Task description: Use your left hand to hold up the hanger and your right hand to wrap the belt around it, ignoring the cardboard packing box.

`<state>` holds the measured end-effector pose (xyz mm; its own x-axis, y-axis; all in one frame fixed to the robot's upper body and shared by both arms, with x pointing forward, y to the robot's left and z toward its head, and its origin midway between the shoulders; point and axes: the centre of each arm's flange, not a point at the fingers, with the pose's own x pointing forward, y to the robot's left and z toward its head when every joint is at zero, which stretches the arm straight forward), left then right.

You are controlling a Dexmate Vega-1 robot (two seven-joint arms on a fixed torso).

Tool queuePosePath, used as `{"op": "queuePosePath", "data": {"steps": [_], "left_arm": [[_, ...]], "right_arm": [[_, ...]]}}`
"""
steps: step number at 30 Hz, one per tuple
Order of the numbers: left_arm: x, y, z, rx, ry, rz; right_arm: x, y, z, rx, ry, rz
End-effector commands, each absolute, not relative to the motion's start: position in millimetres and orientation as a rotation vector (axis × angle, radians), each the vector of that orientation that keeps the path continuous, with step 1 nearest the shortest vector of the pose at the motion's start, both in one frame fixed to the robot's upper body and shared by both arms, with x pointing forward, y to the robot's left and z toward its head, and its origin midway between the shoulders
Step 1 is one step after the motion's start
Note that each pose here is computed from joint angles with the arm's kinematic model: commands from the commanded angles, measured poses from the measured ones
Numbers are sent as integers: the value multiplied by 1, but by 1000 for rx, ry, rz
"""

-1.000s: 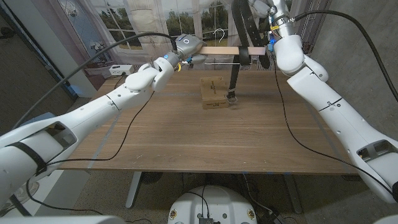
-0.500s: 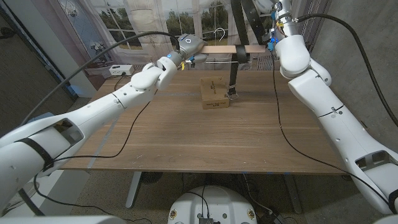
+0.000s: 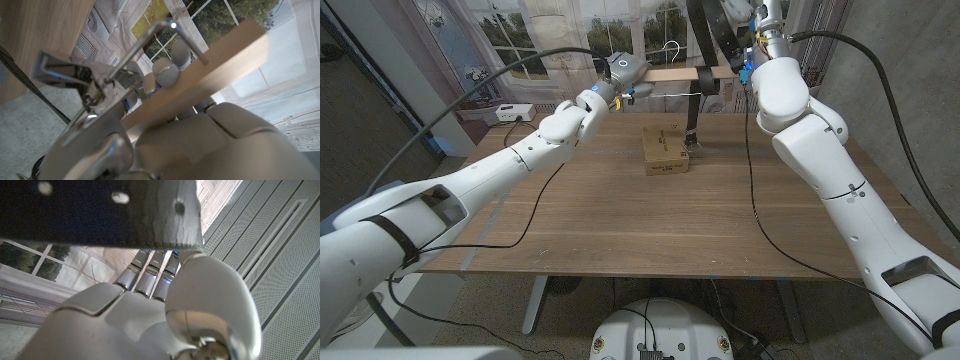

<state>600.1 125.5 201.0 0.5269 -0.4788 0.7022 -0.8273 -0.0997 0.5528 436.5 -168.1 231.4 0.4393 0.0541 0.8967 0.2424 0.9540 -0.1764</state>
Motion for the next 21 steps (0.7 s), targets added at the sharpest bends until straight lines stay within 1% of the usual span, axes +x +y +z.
{"op": "queuePosePath", "data": {"steps": [1,6,11,20,21], "left_arm": [[608,122,212,1714,-1103,461],[612,121,219,1690,-1101,469],[611,122,226,1663,-1112,470],[604,120,234,1613,-1142,466],[602,121,237,1586,-1142,457]], "right_arm": [[414,-145,215,-235,-1028,-78],[413,-139,211,-269,-953,-53],[423,-140,192,-287,-885,-27],[466,-151,146,-230,-729,44],[476,-154,137,-214,-704,66]]}}
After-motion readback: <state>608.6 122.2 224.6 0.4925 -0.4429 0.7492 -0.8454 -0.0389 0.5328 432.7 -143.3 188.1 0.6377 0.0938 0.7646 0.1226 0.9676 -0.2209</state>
